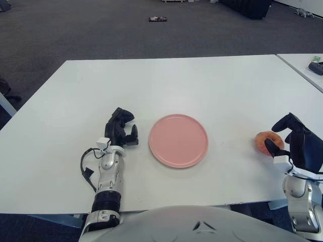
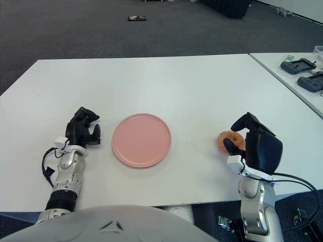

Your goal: Put the apple into the plate.

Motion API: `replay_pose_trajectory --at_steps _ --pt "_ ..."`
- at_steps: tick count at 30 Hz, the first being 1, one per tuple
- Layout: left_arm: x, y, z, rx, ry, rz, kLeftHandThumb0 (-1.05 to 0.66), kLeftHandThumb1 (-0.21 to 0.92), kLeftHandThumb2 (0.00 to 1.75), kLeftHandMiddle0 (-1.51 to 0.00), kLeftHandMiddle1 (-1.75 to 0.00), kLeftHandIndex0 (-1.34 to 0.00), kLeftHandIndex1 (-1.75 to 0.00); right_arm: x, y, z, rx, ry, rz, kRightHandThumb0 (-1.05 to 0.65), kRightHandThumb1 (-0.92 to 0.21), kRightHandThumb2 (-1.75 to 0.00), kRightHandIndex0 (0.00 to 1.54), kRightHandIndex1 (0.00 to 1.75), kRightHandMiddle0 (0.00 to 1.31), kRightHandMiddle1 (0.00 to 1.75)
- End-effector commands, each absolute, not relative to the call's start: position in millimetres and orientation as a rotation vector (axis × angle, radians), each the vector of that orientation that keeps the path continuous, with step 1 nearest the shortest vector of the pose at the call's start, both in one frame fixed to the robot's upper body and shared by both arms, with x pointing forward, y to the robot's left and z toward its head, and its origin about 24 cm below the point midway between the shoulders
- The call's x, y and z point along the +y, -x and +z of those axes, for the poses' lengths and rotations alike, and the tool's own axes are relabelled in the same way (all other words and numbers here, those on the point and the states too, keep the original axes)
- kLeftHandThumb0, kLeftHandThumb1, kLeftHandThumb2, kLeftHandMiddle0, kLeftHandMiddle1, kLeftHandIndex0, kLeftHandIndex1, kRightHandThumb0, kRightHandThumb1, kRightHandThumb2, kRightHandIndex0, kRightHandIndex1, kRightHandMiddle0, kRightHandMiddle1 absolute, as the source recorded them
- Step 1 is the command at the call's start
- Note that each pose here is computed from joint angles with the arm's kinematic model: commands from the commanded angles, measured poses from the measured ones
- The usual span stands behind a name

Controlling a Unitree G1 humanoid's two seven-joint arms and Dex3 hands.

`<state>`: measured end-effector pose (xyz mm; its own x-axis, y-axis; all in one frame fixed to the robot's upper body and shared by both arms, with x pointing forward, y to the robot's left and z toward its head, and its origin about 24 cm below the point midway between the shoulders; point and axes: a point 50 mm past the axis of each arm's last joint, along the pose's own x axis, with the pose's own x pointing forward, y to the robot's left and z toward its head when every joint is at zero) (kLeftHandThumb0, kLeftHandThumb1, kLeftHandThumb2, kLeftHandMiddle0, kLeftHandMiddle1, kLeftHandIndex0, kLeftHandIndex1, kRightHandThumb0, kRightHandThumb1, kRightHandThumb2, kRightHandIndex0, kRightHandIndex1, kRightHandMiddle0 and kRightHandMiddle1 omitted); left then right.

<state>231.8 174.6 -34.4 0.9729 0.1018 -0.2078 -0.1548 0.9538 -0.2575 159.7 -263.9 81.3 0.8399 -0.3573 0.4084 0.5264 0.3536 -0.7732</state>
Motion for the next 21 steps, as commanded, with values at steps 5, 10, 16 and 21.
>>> replay_pose_trajectory --at_steps 5,10,16,21 --pt "173.8 -218.1 -53.4 0.302 0.293 0.150 -0.01 -0.08 1.75 -0.92 -1.75 -0.72 -1.65 -263.1 -162.2 86.0 -0.249 1.064 -0.579 0.00 0.08 -1.75 0.91 1.69 0.69 1.75" --pt "174.1 -218.1 -53.4 0.302 0.293 0.150 -0.01 -0.09 1.75 -0.92 -1.75 -0.72 -1.65 -263.4 -160.6 86.4 -0.230 1.010 -0.542 0.00 0.10 -1.75 0.96 1.62 0.70 1.75" --pt "174.4 -218.2 -53.6 0.299 0.297 0.147 -0.01 -0.09 1.75 -0.92 -1.75 -0.73 -1.65 -263.9 -159.7 87.3 -0.250 0.972 -0.560 0.00 0.12 -1.75 0.99 1.57 0.72 1.75" --pt "174.7 -218.4 -53.6 0.297 0.298 0.144 -0.01 -0.09 1.75 -0.92 -1.75 -0.73 -1.65 -263.8 -159.5 87.5 -0.266 0.954 -0.578 0.00 0.12 -1.75 0.99 1.57 0.72 1.75"
